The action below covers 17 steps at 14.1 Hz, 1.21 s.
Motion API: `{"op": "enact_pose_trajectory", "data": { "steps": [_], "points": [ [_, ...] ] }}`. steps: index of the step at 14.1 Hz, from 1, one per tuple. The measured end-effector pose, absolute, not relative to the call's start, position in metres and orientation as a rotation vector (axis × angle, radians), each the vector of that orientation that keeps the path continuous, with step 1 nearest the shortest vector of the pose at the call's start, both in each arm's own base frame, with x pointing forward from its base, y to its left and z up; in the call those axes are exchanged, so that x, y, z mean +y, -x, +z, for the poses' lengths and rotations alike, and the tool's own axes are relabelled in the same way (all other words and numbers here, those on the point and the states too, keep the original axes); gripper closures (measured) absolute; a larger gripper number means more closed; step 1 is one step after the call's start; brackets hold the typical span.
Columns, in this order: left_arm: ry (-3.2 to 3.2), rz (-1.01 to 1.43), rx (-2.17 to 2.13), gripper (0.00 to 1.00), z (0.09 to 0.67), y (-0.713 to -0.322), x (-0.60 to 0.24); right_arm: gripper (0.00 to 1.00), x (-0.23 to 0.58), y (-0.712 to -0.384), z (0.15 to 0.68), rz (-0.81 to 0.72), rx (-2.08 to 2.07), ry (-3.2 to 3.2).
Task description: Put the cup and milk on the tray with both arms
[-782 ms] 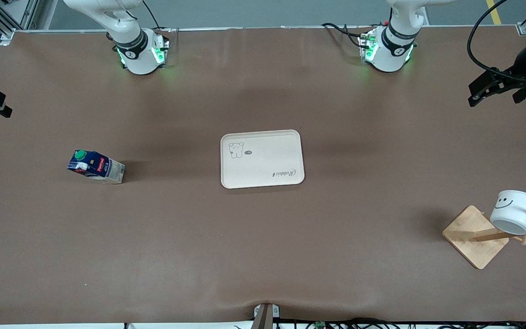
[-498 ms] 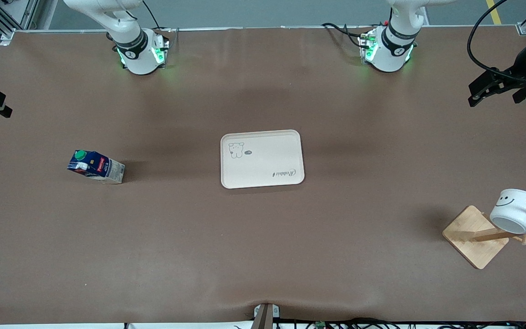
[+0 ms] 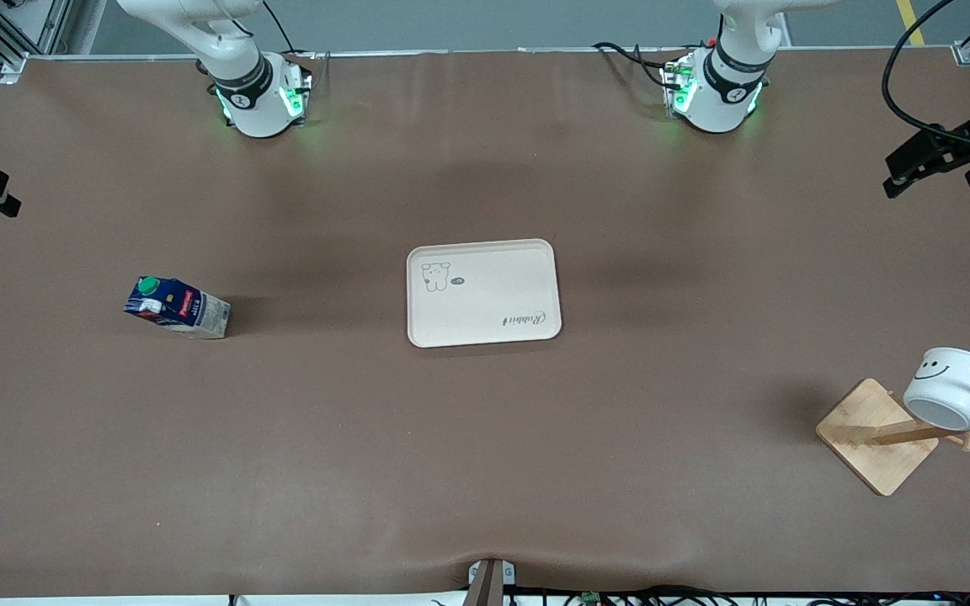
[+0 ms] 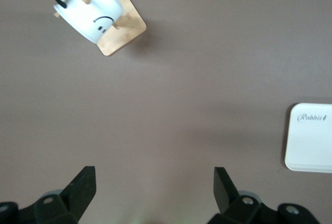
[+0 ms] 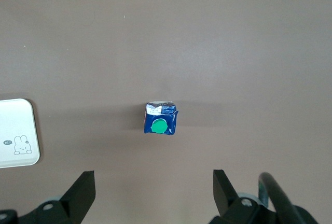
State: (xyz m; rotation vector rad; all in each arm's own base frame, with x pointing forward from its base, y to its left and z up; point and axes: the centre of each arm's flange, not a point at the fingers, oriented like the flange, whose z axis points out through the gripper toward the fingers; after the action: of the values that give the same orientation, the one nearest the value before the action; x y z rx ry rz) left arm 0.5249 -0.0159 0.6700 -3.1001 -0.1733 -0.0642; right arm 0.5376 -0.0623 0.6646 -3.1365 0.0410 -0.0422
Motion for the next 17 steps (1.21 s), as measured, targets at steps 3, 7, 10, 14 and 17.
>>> {"op": "enact_pose_trajectory", "data": {
  "steps": [3, 7, 10, 14, 17],
  "points": [
    [3.101, -0.158, -0.287, 0.0, 0.661, -0.534, 0.022, 0.0, -0.062, -0.539, 0.663, -0.037, 0.04, 3.137],
    [3.141, -0.281, -0.462, 0.0, 0.625, -0.541, 0.07, 0.0, -0.063, -0.539, 0.662, -0.034, 0.044, 3.137],
    [3.119, -0.385, -0.522, 0.0, 0.582, -0.547, 0.089, 0.0, -0.065, -0.544, 0.656, -0.028, 0.049, 3.139],
    [3.11, -0.559, -0.626, 0.0, 0.519, -0.548, 0.103, 0.0, -0.066, -0.549, 0.654, -0.053, 0.052, 3.141],
    [3.093, -0.636, -0.7, 0.0, 0.482, -0.541, 0.113, 0.0, -0.066, -0.557, 0.645, -0.052, 0.052, 3.144]
  ]
}}
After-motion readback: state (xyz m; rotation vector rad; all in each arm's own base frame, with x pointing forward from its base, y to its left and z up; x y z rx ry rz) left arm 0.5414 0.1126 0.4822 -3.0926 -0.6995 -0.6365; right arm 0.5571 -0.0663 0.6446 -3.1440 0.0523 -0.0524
